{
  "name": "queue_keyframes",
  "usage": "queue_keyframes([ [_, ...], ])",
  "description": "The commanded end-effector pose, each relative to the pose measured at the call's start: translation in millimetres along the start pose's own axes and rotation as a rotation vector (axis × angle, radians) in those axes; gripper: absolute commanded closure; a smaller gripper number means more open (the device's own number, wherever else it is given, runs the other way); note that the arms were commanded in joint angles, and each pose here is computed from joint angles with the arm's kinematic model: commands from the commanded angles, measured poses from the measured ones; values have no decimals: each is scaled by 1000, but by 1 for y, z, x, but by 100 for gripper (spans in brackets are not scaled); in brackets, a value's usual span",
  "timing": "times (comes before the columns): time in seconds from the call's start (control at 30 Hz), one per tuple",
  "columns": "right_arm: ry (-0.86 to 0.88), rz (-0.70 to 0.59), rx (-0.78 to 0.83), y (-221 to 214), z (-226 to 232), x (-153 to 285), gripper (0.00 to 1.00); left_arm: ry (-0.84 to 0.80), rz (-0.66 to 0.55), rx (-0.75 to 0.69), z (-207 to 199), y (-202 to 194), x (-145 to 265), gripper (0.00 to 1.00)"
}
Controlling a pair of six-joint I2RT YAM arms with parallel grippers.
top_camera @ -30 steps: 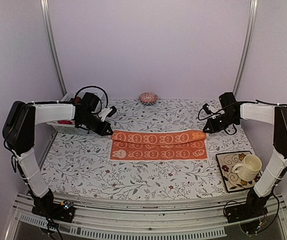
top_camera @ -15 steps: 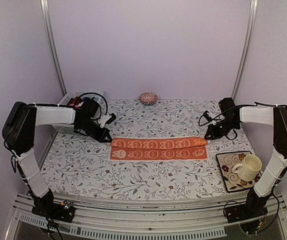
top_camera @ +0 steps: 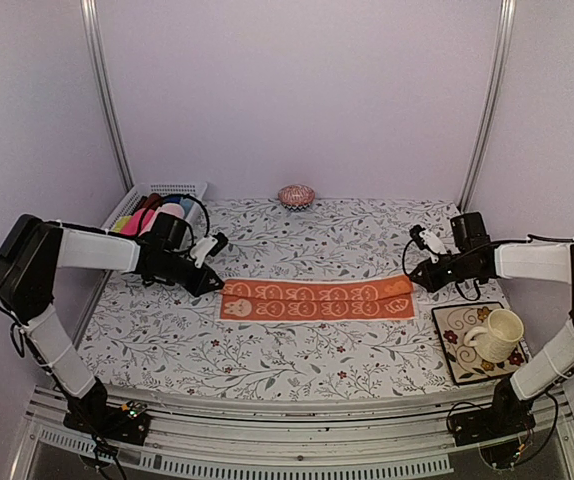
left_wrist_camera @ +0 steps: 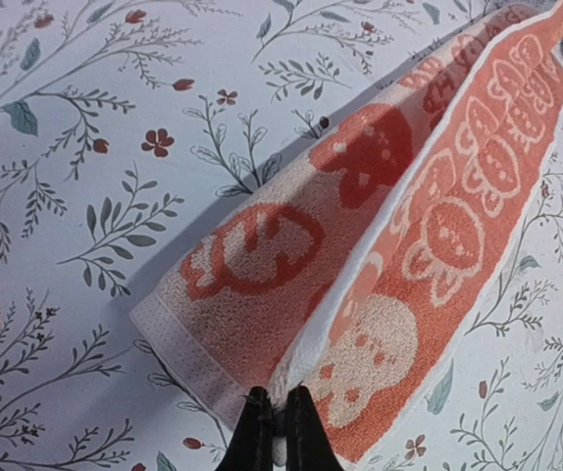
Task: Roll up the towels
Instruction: Fold the towel at the center of the board.
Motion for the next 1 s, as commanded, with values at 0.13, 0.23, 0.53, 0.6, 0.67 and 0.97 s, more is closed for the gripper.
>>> queue_keyframes([
  [0.13, 18, -105, 229, -9, 14, 12, 87, 26, -98, -111, 2, 13, 0, 100],
  [0.23, 23, -95, 278, -14, 20, 15, 85, 30, -99, -113, -1, 11, 3, 99],
  [0.53, -20, -50, 309, -24, 18, 19, 82, 37, -67, -138, -16, 0, 11, 91],
  [0.6, -20, -53, 317, -26, 19, 23, 80, 53, -48, -153, -18, -2, 12, 91],
  [0.67, -16, -52, 320, -30, 20, 25, 76, 70, -38, -164, -19, -5, 14, 90],
  [0.97, -20, -13, 372, -49, 25, 26, 75, 138, 17, -176, -22, -15, 14, 72],
])
Point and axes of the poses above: each gripper's point midway between its finger pads, its own x axis back along the fingers, its own z axis along the line the jaws close on, y = z × x, the point moved 9 cm from there along x, back along the fingers, and after that the axes turned 15 degrees about -x, right-handed, at the moved point
